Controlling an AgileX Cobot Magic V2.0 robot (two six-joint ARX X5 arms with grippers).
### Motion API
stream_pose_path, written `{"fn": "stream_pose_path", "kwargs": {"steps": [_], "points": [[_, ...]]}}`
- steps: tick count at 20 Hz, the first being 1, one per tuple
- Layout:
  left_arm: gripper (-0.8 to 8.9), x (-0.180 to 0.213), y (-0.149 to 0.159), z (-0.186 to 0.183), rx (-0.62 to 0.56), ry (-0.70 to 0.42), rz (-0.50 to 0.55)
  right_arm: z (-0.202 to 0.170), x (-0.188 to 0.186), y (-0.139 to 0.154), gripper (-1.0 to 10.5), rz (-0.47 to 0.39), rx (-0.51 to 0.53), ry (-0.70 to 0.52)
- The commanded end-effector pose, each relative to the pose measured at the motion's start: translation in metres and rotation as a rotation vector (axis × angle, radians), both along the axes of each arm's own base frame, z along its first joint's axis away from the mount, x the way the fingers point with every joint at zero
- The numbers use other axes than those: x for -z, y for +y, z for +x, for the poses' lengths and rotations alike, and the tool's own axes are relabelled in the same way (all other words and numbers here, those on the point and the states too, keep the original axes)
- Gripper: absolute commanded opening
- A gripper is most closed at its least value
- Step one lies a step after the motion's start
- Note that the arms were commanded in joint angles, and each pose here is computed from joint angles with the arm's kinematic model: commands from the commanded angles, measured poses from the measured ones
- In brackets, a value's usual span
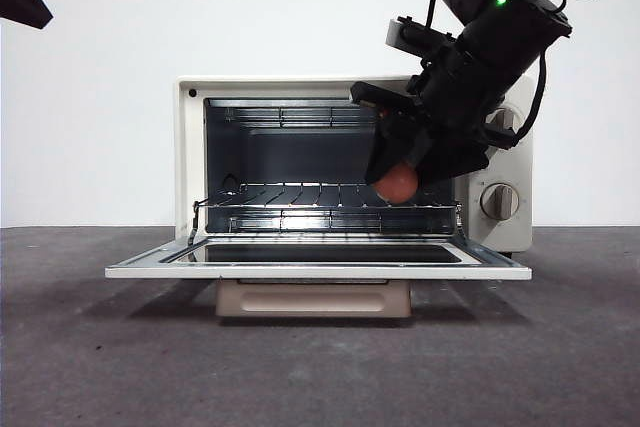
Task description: Eggoven
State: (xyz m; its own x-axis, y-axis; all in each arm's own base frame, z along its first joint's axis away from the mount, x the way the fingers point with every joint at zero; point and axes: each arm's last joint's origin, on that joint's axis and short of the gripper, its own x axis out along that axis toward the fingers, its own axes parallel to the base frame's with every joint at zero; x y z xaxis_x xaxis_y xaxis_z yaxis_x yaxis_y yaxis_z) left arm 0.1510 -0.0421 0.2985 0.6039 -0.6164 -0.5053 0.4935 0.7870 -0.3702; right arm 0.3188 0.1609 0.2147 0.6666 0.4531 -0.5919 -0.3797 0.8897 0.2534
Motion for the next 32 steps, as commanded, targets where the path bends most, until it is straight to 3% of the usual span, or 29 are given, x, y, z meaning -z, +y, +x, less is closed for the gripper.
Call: {"fn": "stream_pose_path", "kwargs": {"steps": [1,5,9,20,32], "points": [[0.06,-0.002,0.000,0.001,-0.001,-0.010,-0.008,0.007,0.002,0.005,0.0,-0.008,-0.012,-0.013],[0.06,-0.002,-0.001,0.002,-0.001,-0.013,-0.008,0.006,0.003,0.005,0.2,-0.015,-0.014,-0.001],[0.06,-0.002,-0.001,0.002,-0.001,-0.014,-0.008,0.004,0.004,0.006,2.1,-0.026,-0.011,0.009],[0.06,-0.002,-0.001,0.002,-0.001,-0.014,-0.008,0.001,-0.006,0.005,2.5,-0.037,0.023,-0.029],[0.06,-0.002,-0.001,0.002,-0.001,-0.013,-0.008,-0.006,-0.014,0.011,3.0,-0.013,-0.014,-0.033]]}}
